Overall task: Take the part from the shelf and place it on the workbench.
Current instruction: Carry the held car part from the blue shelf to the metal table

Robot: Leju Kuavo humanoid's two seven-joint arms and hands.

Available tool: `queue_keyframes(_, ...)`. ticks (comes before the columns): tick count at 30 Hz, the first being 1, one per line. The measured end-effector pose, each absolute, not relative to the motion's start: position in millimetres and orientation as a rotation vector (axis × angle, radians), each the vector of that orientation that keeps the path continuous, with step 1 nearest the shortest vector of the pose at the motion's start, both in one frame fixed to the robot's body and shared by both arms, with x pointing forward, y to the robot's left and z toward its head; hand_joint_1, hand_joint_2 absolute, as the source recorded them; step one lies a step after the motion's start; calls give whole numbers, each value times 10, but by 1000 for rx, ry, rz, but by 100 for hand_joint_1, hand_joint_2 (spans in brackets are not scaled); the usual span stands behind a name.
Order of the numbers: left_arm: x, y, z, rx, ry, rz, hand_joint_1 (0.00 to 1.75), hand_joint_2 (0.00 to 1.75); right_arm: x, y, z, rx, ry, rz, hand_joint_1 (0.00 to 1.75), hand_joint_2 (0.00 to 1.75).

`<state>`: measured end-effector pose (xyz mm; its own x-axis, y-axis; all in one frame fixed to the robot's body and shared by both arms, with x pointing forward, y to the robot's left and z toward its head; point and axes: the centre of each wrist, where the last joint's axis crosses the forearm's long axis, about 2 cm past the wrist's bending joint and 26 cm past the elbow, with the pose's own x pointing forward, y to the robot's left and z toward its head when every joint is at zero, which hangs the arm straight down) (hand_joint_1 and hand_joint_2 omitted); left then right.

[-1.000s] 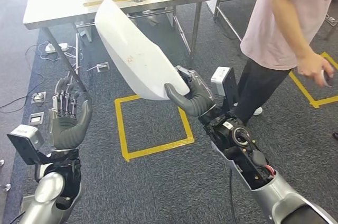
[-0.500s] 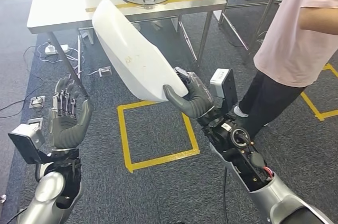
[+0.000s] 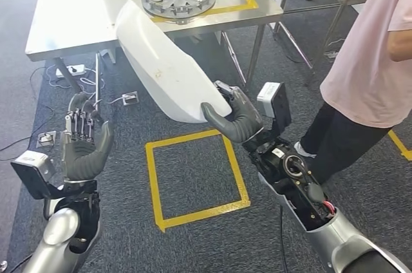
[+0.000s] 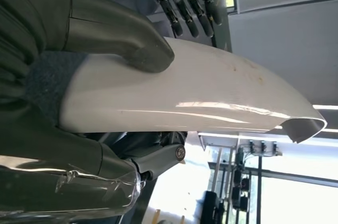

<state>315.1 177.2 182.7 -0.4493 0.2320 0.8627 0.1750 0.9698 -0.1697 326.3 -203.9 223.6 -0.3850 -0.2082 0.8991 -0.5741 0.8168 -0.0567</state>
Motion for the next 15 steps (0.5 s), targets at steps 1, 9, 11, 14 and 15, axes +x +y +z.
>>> queue_keyframes(1, 3150, 1773, 1825, -287, -2047, 67, 0, 175, 3262, -2038, 2234, 583, -1963, 443, 175, 175)
queue_keyframes(9, 3152, 1773, 1822, -285, -2039, 65, 0, 175, 3266, -2036, 2245, 582, -1964, 443, 175, 175)
queue_keyframes(11, 3160, 1771, 1836, -284, -2044, 64, 0, 175, 3269, -2038, 2252, 579, -1967, 441, 175, 175)
queue_keyframes(14, 3159, 1767, 1835, -285, -2044, 64, 0, 175, 3264, -2039, 2243, 579, -1964, 439, 175, 175)
queue_keyframes(15, 3157, 1767, 1833, -285, -2043, 64, 0, 175, 3259, -2038, 2233, 579, -1961, 438, 175, 175)
